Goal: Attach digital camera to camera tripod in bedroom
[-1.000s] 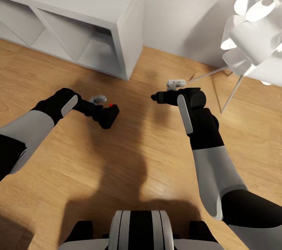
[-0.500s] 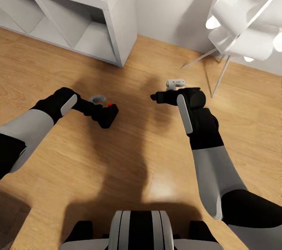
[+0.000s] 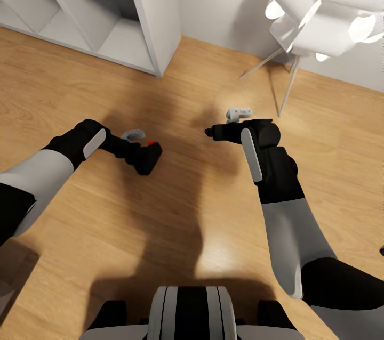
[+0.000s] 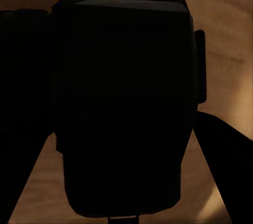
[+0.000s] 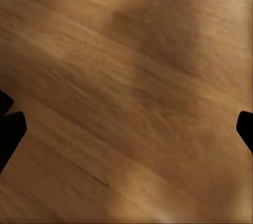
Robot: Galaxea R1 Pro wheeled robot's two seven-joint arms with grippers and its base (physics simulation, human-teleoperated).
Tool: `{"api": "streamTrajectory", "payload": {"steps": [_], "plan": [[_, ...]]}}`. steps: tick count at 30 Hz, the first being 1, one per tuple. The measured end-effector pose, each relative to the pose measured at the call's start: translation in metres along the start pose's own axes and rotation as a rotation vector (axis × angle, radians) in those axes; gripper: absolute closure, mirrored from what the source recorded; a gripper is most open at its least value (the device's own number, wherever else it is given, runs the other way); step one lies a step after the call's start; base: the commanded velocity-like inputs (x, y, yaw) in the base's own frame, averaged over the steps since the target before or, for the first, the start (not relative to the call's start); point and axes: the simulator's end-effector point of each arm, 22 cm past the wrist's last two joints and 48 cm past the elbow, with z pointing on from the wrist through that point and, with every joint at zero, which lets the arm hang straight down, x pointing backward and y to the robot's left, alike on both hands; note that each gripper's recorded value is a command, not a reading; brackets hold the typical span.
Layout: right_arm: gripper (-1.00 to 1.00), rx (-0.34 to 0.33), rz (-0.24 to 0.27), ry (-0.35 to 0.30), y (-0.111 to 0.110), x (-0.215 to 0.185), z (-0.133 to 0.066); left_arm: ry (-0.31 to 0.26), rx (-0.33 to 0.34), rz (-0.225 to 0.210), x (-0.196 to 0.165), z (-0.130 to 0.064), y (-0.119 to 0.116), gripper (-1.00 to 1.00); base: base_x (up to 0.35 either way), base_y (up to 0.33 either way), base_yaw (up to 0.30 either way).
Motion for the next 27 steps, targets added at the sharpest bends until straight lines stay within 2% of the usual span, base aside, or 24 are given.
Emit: {"api": "streamTrajectory", "payload": {"steps": [2,4,13,23,27], "plan": [[-1.00,0.000,-0.001,-0.004,0.001,-0.002,-0.002,0.008,-0.003,-0.005,0.003,-0.001,0.001,1.00,-0.057,-0.019,0.000],[-1.00,0.000,-0.003,-0.011,0.002,-0.007,-0.007,0.013,-0.035,0.020,0.004,-0.005,0.006,1.00,-0.041,-0.013,0.000],[-1.00,0.001,-0.012,-0.045,0.006,-0.026,-0.027,-0.011,-0.039,0.030,-0.001,-0.025,-0.004,1.00,-0.017,-0.005,0.000],[-1.00,0.003,-0.022,-0.080,0.012,-0.047,-0.051,-0.052,-0.045,0.039,-0.011,-0.054,-0.010,1.00,-0.003,-0.001,0.000],[-1.00,0.004,-0.027,-0.095,0.014,-0.055,-0.061,-0.086,-0.043,0.053,-0.021,-0.071,-0.016,1.00,0.000,0.000,0.000]]}}
